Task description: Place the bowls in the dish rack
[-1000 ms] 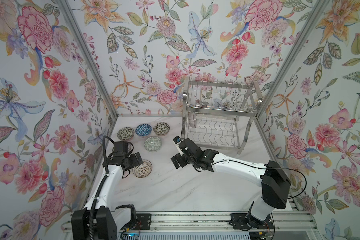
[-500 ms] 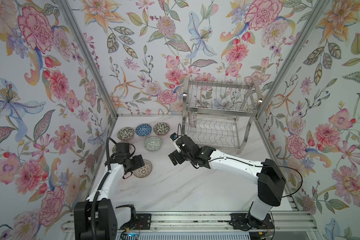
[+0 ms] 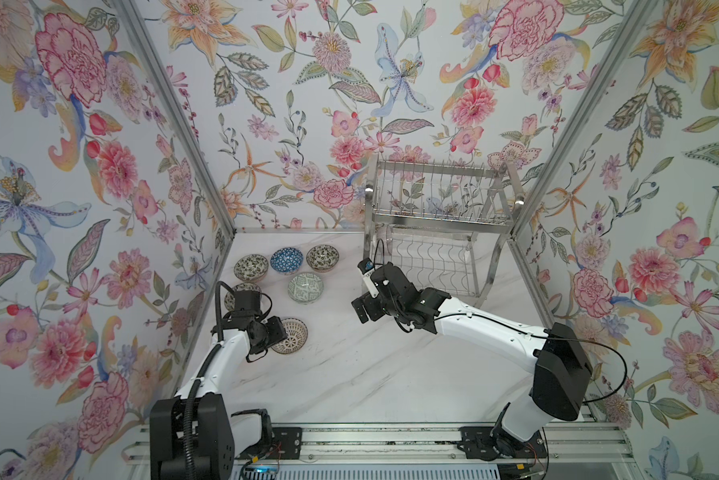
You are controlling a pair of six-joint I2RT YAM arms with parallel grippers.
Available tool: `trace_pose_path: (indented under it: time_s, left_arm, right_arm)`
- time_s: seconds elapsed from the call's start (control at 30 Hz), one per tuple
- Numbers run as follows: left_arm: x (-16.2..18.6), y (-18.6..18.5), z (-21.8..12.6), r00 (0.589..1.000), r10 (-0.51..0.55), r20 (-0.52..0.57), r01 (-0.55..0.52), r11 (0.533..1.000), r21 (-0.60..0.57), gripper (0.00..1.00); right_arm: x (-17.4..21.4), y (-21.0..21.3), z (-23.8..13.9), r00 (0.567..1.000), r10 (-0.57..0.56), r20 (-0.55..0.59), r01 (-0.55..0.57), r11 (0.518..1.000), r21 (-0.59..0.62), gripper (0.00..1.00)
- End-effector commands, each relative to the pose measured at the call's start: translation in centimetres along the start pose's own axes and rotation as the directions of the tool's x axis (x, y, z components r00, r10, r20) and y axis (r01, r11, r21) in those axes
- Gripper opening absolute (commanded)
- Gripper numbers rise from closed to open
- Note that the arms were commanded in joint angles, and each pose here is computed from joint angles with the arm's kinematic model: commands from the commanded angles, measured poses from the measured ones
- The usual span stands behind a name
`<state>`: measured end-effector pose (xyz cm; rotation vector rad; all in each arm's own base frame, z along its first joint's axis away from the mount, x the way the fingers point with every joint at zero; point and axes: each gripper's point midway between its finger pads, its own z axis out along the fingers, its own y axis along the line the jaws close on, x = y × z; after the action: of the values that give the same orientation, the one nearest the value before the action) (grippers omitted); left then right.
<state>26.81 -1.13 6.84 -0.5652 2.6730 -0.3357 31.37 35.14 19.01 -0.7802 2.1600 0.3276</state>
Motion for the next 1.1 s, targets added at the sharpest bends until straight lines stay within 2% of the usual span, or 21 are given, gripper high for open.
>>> trace_pose_path:
  time_s: [0.0, 0.27, 0.7, 0.9, 1.07]
  left_arm:
    - [0.2, -0.7, -0.1, 1.0, -0.007, 0.008, 0.007, 0.998, 0.056, 0.42]
    - [-0.5, -1.3, -0.8, 0.998, 0.02, 0.054, -0.024, 0.997, 0.079, 0.3]
    - [-0.6, -0.4, 0.6, 0.999, 0.035, 0.025, -0.035, 0.999, 0.023, 0.31]
    - [-1.4, -0.2, -0.3, 0.996, 0.045, 0.082, -0.046, 0.999, 0.004, 0.31]
    - [-1.2, -0.1, 0.2, 0.997, 0.041, 0.062, -0.041, 0.999, 0.0, 0.31]
  right_arm:
    - [0.1, -0.3, -1.2, 1.0, 0.023, 0.013, -0.022, 1.0, -0.008, 0.99]
    - [0.4, -1.0, -1.5, 0.998, 0.053, 0.016, -0.053, 0.999, -0.005, 0.99]
    - [0.4, -1.2, -1.5, 0.997, 0.071, 0.024, -0.071, 0.997, -0.014, 0.99]
    - [1.1, -2.0, -1.8, 0.996, 0.083, 0.015, -0.083, 0.997, -0.008, 0.99]
    - [1.5, -2.5, -1.9, 0.995, 0.098, 0.01, -0.098, 0.995, -0.018, 0.99]
